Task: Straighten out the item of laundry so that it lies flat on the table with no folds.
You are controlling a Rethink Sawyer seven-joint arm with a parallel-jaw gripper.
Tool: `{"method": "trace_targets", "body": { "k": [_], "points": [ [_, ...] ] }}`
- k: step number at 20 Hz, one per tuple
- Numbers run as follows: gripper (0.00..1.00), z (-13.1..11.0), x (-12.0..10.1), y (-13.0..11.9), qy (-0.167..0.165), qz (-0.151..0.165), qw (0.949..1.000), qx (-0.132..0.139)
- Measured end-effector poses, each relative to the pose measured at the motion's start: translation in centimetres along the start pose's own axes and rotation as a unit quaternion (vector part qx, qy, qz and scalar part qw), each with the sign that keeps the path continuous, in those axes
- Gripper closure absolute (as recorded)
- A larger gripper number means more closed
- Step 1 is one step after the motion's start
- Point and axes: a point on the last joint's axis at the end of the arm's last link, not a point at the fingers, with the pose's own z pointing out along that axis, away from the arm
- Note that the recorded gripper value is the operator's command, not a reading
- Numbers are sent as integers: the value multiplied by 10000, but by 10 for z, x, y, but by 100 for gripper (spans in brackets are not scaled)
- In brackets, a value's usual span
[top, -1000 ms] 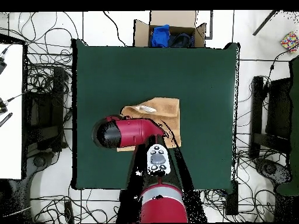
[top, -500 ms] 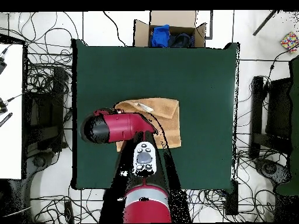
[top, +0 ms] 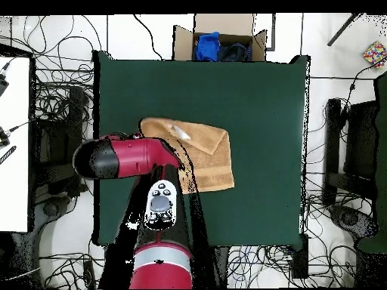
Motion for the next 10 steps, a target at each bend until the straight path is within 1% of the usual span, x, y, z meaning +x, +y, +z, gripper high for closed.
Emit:
{"method": "trace_targets", "body": {
  "k": [2, 5, 6, 9, 10],
  "points": [
    [100, 1, -7, 3, -42, 56, 10000, -28],
    [100, 5, -11, 3, -40, 137, 9999, -59],
    [100, 12, -12, 2, -12, 193, 9998, -76],
    [100, 17, -10, 1, 18, 216, 9997, -81],
    [100, 24, -6, 1, 54, 220, 9997, -78]
  ]
}}
